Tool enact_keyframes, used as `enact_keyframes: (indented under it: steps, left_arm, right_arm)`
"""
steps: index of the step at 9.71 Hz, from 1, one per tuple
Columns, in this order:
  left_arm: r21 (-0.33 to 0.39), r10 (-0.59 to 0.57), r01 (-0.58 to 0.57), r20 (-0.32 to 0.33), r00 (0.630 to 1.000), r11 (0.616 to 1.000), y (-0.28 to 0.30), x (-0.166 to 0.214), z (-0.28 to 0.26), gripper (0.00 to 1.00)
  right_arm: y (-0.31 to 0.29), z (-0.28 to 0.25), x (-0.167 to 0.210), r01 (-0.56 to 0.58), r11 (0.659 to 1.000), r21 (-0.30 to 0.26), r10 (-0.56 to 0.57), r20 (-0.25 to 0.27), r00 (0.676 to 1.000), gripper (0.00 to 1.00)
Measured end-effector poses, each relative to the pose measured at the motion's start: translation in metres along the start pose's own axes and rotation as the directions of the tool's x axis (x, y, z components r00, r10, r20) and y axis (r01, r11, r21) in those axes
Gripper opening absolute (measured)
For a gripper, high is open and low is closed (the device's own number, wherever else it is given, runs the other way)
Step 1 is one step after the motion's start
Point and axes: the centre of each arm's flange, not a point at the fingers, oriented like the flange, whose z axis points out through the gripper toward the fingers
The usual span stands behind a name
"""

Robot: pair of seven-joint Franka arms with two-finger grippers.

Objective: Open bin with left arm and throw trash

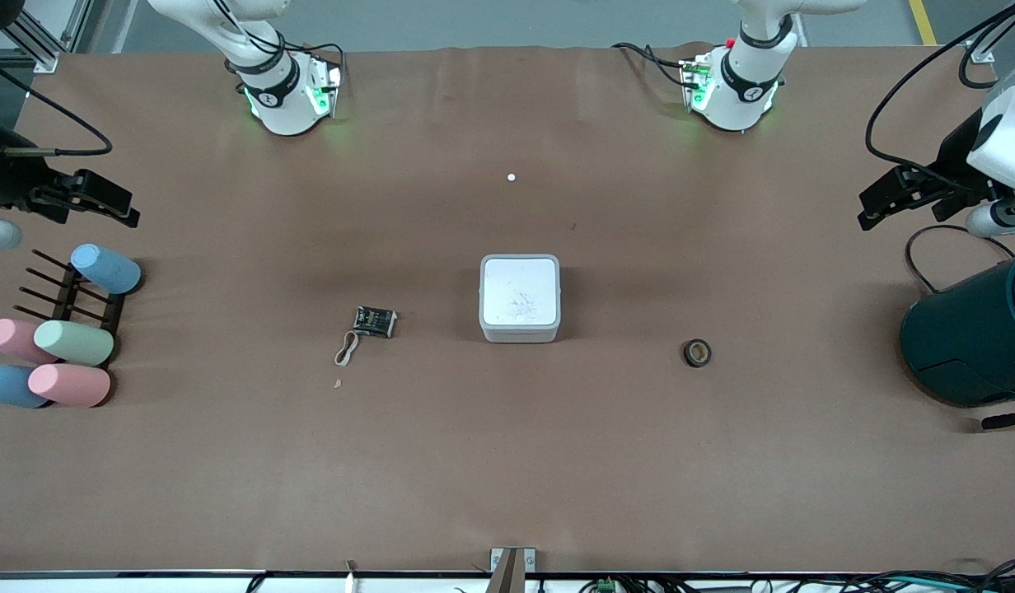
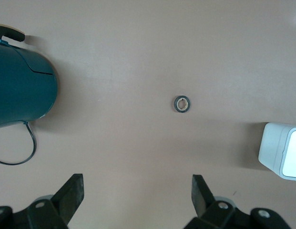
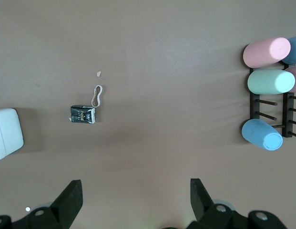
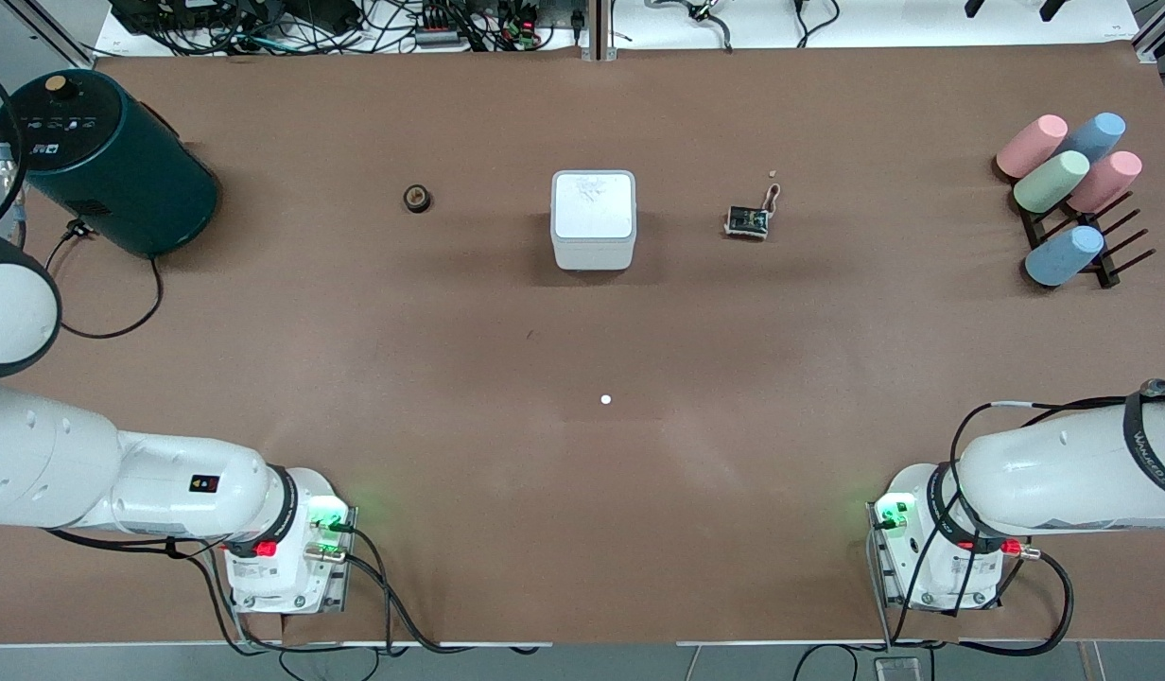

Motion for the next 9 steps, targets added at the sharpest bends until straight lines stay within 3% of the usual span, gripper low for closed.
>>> enact_keyframes:
  steps: [7, 9]
  left_arm:
    - [0.007, 0.001, -0.001, 0.032, 0.999, 1.000, 0.001, 0.004, 0.013, 1.00]
    - [0.019, 0.003, -0.004, 0.091, 0.996, 1.000, 0.002, 0.003, 0.027, 0.97]
  right_arm:
    - [-0.013, 0.006, 0.006, 0.023, 1.000, 0.004, -0.023, -0.009, 1.000, 1.00]
    - [-0.034, 0.036, 0.024, 0.053, 0.998, 0.016, -0.053, 0.022, 0.998, 1.00]
